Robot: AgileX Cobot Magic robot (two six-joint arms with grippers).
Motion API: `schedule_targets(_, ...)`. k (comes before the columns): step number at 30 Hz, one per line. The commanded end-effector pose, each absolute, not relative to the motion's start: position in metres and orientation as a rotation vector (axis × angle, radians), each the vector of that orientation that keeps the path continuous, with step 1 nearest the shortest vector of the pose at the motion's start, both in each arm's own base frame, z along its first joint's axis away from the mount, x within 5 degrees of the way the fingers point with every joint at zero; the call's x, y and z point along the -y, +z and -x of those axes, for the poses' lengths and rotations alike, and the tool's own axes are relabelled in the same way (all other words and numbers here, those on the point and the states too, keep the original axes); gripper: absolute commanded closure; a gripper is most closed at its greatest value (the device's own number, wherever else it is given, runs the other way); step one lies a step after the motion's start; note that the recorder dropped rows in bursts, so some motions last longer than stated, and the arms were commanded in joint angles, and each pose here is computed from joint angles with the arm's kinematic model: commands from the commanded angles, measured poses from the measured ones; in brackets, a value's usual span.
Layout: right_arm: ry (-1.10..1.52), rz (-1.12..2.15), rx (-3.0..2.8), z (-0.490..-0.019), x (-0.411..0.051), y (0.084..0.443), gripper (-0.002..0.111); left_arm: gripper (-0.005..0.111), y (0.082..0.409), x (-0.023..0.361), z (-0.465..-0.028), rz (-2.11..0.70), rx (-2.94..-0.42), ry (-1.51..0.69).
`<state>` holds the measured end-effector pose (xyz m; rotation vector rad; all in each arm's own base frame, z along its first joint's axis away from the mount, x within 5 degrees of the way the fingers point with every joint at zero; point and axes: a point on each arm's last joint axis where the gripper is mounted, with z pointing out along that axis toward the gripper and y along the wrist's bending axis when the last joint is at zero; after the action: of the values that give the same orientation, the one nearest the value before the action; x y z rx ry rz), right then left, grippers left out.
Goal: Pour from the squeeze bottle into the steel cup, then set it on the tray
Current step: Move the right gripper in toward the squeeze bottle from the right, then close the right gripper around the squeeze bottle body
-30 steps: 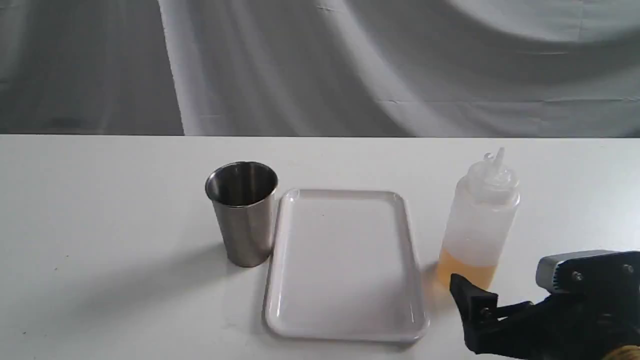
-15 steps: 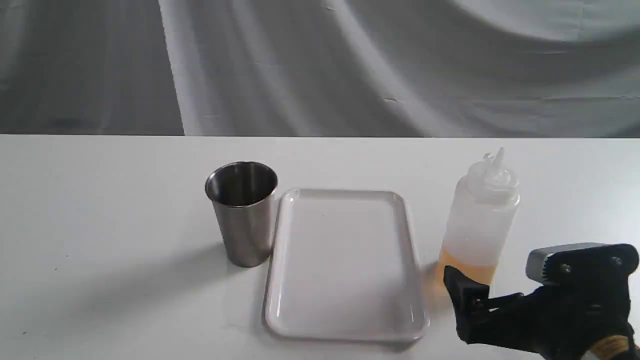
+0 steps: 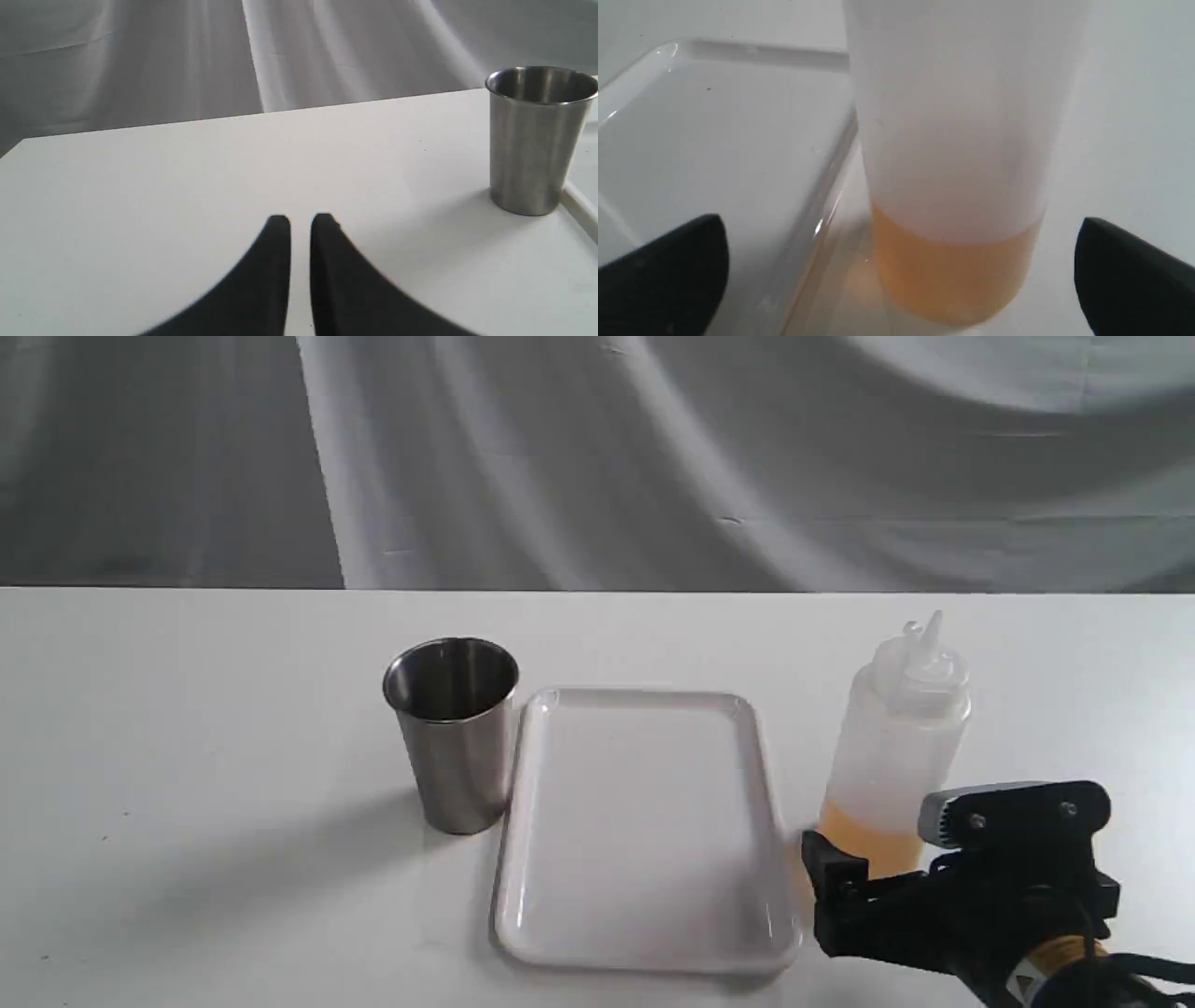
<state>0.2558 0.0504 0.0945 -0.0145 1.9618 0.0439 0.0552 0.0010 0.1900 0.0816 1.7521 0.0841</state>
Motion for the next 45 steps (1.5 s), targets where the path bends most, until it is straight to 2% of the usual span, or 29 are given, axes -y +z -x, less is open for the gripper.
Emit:
schedule_targets(1,0.009,0.004,-1.934,-0.262,-0.049,0.095,0.003,0.098,0.189,-0.001,-0.055,-0.085,-1.744,0.082)
schedule_targets(20,-0.068,-0.025,-1.917,-0.270,-0.045,0.072,0.003,0.098,0.189,-0.001,-0.055,-0.085,-1.744,0.082)
schedule_targets(34,-0.062,-0.062,-1.847,-0.293,-0.049,0.077,0.003,0.098,0.189,-0.001,-0.055,-0.085,-1.744,0.082)
schedule_targets(45,-0.114,-0.121,-1.874,-0.296,-0.045,0.064,0.003,0.098,0.189,-0.001,-0.055,-0.085,-1.744,0.082)
